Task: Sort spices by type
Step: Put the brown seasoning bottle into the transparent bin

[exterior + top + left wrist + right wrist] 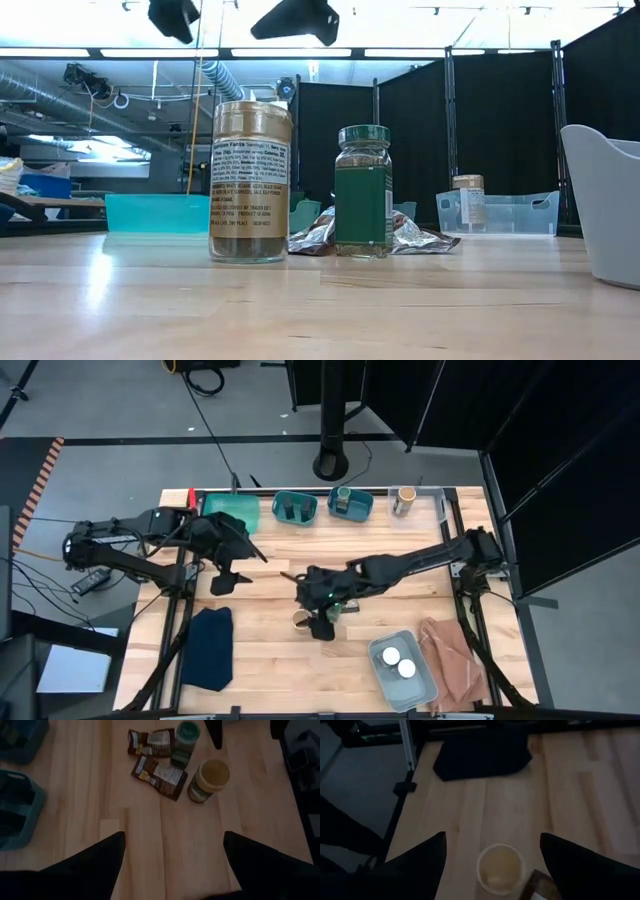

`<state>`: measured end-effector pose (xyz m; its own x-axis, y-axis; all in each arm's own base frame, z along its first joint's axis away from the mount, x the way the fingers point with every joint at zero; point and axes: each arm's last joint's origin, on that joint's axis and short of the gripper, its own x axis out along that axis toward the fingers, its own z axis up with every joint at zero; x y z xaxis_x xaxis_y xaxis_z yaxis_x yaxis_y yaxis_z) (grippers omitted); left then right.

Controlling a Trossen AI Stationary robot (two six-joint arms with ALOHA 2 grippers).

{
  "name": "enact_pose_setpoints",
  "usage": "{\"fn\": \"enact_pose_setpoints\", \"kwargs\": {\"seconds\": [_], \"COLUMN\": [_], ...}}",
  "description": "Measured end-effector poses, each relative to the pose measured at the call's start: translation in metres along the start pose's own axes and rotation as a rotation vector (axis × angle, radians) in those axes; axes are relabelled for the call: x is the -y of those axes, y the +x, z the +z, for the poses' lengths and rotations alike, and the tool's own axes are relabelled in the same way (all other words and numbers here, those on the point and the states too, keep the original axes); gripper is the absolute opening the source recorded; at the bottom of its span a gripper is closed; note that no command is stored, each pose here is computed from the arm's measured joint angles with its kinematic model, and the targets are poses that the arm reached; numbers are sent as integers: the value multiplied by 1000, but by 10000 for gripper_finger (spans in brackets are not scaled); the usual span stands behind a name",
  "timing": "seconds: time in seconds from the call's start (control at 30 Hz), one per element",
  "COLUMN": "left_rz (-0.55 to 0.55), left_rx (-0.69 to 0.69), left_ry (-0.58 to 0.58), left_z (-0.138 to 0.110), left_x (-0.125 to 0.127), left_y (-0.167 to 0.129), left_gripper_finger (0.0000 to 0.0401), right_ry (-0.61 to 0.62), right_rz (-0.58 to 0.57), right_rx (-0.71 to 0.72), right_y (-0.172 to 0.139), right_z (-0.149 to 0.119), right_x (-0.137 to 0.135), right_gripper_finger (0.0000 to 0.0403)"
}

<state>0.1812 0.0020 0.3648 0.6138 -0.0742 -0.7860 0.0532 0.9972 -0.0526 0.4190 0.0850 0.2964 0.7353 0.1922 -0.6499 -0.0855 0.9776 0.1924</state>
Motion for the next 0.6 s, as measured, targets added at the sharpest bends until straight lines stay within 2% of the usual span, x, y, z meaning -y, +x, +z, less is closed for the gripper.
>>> {"fn": "enact_pose_setpoints", "kwargs": {"seconds": [0.2,0.37,0.6], "left_rz": [14,16,56], "left_rx": [2,60,116], "left_ry": [-27,-79,-102], "left_z": [-8,-4,1], "left_x": [0,0,-2], "left_y": [4,4,4], "left_gripper_finger": [342,342,342], "right_ry": [-53,-138,-220], "right_rz": [-14,-10,17], "right_rx": [-40,-133,-163], "right_y": [20,34,43], "right_z": [-4,-16,-22], "right_x": [-1,1,-2], "right_gripper_finger": [325,324,322]}}
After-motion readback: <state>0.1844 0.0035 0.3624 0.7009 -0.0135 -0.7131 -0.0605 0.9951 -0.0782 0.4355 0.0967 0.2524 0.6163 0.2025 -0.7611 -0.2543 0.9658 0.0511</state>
